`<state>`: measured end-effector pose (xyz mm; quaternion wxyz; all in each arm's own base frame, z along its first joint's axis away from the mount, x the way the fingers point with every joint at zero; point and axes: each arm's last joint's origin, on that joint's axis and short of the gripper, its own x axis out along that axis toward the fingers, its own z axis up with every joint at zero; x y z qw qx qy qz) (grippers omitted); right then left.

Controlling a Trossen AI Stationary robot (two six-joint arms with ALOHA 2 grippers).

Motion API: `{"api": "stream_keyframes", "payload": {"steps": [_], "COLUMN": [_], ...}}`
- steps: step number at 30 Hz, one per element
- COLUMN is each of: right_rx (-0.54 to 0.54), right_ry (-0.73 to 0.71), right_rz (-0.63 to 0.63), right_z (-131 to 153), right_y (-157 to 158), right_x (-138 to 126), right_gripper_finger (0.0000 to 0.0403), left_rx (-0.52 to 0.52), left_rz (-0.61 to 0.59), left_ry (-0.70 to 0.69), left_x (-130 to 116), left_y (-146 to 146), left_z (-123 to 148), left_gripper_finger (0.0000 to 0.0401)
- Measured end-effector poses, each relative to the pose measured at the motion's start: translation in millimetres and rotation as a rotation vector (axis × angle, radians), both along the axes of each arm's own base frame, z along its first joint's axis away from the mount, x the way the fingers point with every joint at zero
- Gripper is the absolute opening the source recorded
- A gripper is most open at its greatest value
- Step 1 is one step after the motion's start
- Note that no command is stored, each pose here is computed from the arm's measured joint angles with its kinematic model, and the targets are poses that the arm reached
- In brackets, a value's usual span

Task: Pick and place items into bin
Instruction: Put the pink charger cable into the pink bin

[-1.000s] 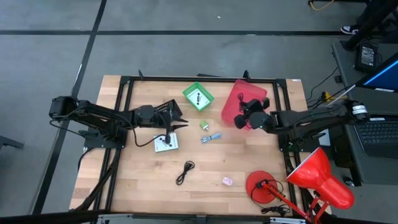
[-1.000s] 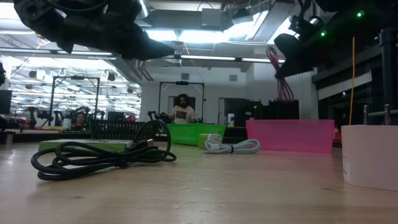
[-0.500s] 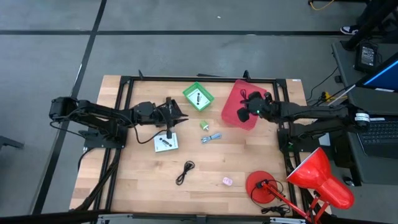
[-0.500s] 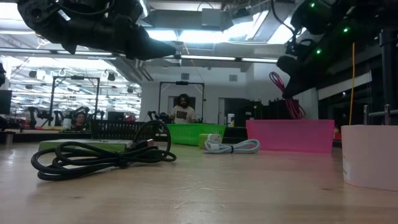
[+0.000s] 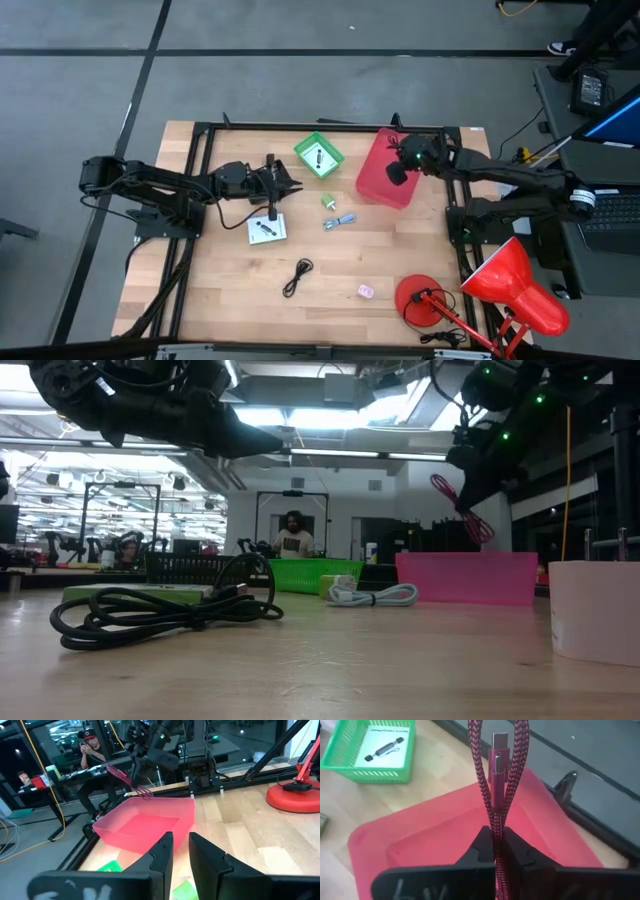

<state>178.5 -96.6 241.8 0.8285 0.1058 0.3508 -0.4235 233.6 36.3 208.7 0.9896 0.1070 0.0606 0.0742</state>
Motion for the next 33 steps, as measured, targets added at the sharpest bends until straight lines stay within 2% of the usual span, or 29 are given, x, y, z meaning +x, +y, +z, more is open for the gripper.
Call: {"api": "stream_keyframes", "payload": {"steps": [4, 11, 17, 21, 33], "right_rx": [-0.005, 0.056, 0.153, 0.198, 0.273], "right_ry": [0.057, 0.136, 0.224, 0.300, 0.390], "right_rz": [0.013, 0.062, 0.143, 0.151, 0.168], "right_z": [16, 32, 14, 3, -28], "right_y": [-6, -22, -43, -52, -67], "right_x": [-3, 4, 11, 10, 22], "right_gripper_finger": [0.0000, 0.0000, 0.0000, 0.0000, 0.0000], "left_rx": [0.013, 0.015, 0.010, 0.008, -0.001], "left_rz": [-0.002, -0.002, -0.001, -0.002, 0.000], "left_ry": [0.002, 0.002, 0.002, 0.003, 0.004], "left_x": [0, 0, 0, 0, 0], "left_y": [0, 0, 0, 0, 0], "left_z": [0, 0, 0, 0, 0], "left_gripper_finger": [0.0054, 0.0052, 0.0054, 0.0052, 0.0051]}}
